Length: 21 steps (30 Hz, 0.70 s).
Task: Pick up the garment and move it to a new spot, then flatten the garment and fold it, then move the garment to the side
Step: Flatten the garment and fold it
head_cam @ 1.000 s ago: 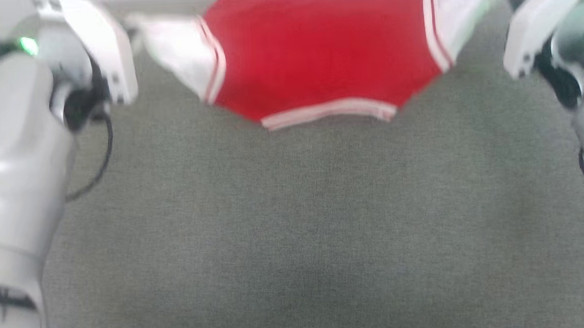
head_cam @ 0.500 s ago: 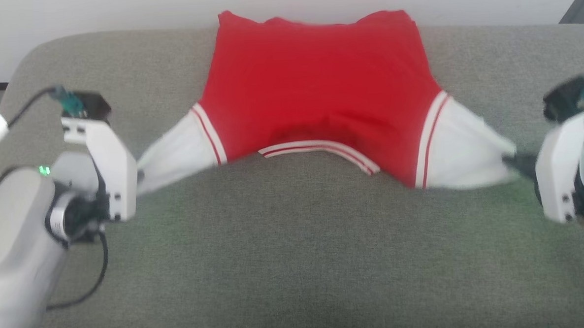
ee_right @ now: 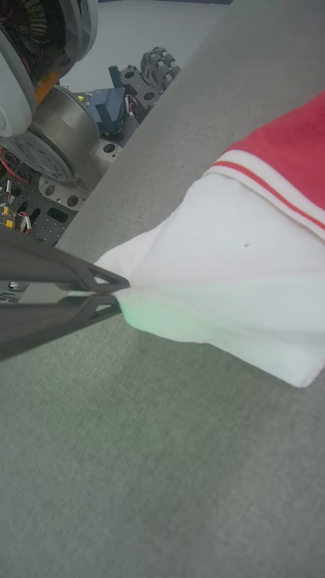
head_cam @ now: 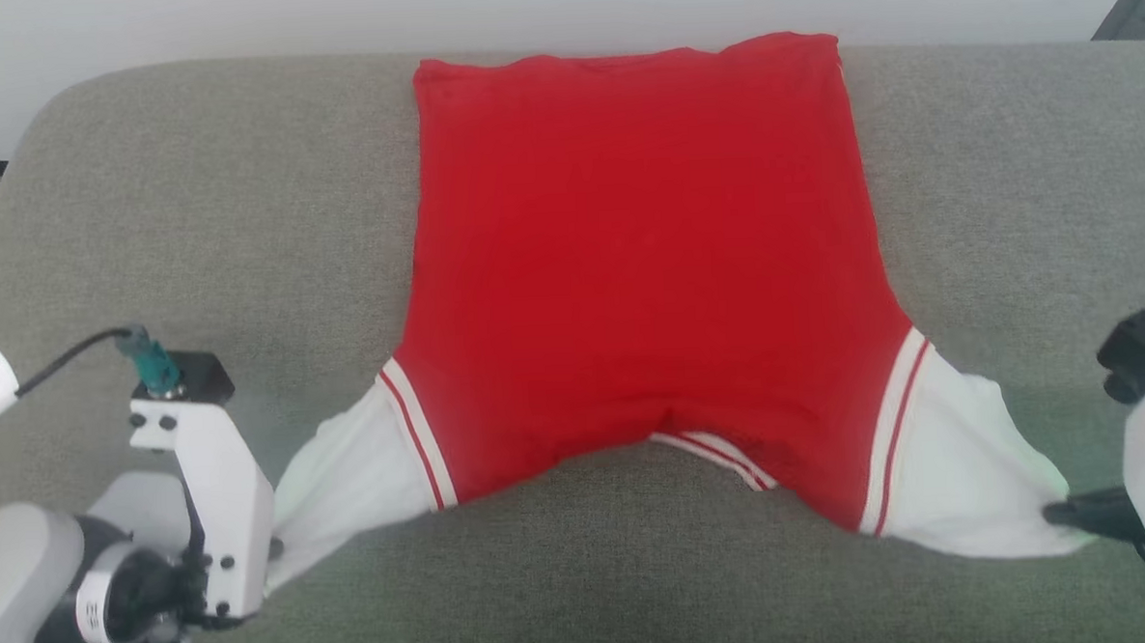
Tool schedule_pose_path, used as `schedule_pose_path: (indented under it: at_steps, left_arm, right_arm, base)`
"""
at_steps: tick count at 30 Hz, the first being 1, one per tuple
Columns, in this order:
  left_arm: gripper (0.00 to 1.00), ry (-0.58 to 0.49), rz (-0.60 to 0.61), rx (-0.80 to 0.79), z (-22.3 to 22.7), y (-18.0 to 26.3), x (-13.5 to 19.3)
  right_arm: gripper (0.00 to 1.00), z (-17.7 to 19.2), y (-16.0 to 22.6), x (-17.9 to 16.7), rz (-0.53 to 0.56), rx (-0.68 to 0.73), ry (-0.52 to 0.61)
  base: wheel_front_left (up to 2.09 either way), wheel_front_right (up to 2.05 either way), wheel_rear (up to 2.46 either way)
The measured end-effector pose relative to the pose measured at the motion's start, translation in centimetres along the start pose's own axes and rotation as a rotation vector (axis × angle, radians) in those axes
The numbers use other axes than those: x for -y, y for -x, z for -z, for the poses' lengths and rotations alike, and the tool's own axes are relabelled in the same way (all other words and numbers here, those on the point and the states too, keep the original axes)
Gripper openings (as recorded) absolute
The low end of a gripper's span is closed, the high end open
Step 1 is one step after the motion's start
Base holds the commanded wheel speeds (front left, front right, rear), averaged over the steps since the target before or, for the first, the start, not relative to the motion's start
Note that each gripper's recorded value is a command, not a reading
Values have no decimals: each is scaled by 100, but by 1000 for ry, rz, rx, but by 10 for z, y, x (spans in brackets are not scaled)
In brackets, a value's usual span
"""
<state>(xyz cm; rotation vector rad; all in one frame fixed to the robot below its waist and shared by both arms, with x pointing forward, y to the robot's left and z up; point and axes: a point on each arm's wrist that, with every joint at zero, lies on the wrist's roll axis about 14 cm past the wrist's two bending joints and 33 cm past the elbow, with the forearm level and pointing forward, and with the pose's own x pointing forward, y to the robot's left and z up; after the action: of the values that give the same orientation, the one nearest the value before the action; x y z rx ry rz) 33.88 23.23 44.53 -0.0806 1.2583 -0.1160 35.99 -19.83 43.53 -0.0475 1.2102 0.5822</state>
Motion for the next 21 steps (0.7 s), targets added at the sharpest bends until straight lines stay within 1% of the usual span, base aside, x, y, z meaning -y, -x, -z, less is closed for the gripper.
schedule_pose_path:
  at_steps: [2, 6, 8, 11, 16, 19, 21]
  left_arm:
    - [0, 1, 4, -6, 4, 0, 2]
    - [0, 6, 17, -49, 23, 0, 8]
    - [0, 9, 17, -59, 30, -2, 8]
    - [0, 32, 3, -42, 36, -6, 5]
    - [0, 31, -44, 35, 30, -13, -6]
    - [0, 40, -43, 39, 33, -22, -8]
    - [0, 35, -34, 46, 34, -28, -5]
  right_arm:
    - [0, 3, 1, -1, -7, -4, -9]
    - [0, 22, -3, -5, -25, -50, -46]
    - [0, 27, -5, -6, -16, -53, -50]
    - [0, 33, -12, -10, -10, -40, -69]
    - [0, 34, -25, -12, 21, -3, -79]
    - [0, 35, -35, -9, 49, 5, -79]
    - [38, 36, -42, -10, 57, 12, -79]
  base:
    - [0, 0, 0]
    - [0, 0, 0]
    - [0, 0, 0]
    - [0, 0, 0]
    - [0, 0, 0]
    - [0, 0, 0]
    - [0, 0, 0]
